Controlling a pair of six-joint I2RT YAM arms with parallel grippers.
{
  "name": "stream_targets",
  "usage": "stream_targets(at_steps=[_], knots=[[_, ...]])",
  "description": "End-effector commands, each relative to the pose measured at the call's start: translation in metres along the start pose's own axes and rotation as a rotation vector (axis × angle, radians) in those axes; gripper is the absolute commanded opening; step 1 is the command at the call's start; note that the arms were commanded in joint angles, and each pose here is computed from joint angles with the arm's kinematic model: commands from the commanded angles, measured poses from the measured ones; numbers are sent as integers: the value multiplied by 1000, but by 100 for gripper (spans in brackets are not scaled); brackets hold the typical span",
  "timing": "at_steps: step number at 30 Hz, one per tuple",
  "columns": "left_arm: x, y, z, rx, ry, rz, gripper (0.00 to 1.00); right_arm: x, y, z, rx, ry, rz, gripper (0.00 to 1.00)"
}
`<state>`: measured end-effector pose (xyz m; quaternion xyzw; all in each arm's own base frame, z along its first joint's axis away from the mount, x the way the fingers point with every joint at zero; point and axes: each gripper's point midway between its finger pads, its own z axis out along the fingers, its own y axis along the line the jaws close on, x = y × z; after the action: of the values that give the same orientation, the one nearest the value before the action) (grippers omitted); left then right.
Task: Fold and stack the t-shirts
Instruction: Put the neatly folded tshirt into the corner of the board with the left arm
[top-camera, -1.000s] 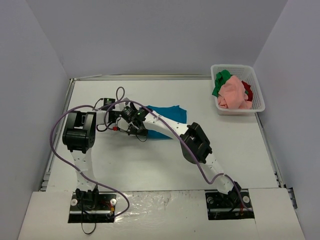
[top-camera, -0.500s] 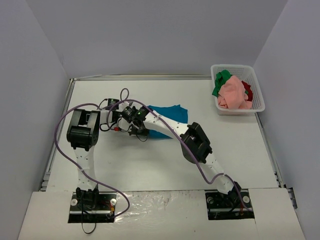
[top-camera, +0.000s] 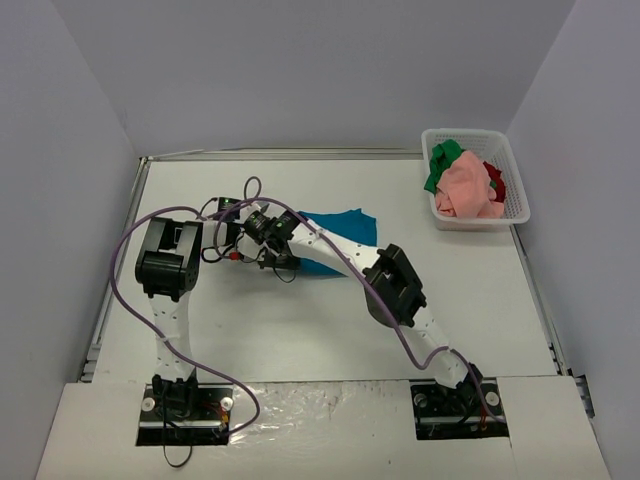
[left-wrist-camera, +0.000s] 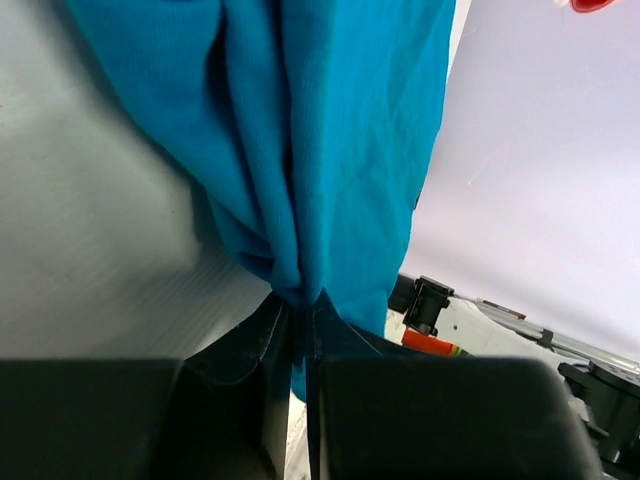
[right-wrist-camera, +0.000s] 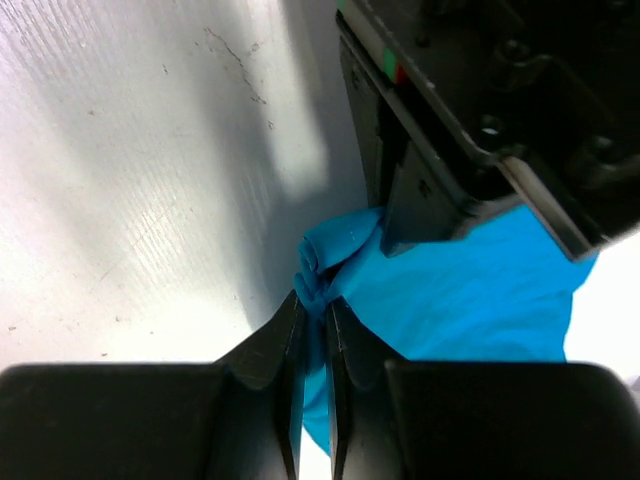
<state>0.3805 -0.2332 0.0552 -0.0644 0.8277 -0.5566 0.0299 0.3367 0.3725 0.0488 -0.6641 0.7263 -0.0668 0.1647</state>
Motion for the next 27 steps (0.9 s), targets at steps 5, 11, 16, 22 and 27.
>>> stream_targets(at_steps=[5, 11, 16, 22, 27], knots=[[3, -26, 3, 35, 31, 91, 2, 0, -21, -69, 84, -90, 14, 100], [5, -18, -4, -22, 51, 93, 2, 55, 8, -106, -23, -113, -19, 100], [-2, -11, -16, -74, 41, 140, 2, 125, 7, -112, -92, -80, 80, 100], [-15, -5, -34, -195, 29, 221, 2, 191, -12, -106, -144, -72, 312, 100], [-32, -3, -63, -365, -16, 322, 2, 202, -1, -94, -215, -69, 393, 100]])
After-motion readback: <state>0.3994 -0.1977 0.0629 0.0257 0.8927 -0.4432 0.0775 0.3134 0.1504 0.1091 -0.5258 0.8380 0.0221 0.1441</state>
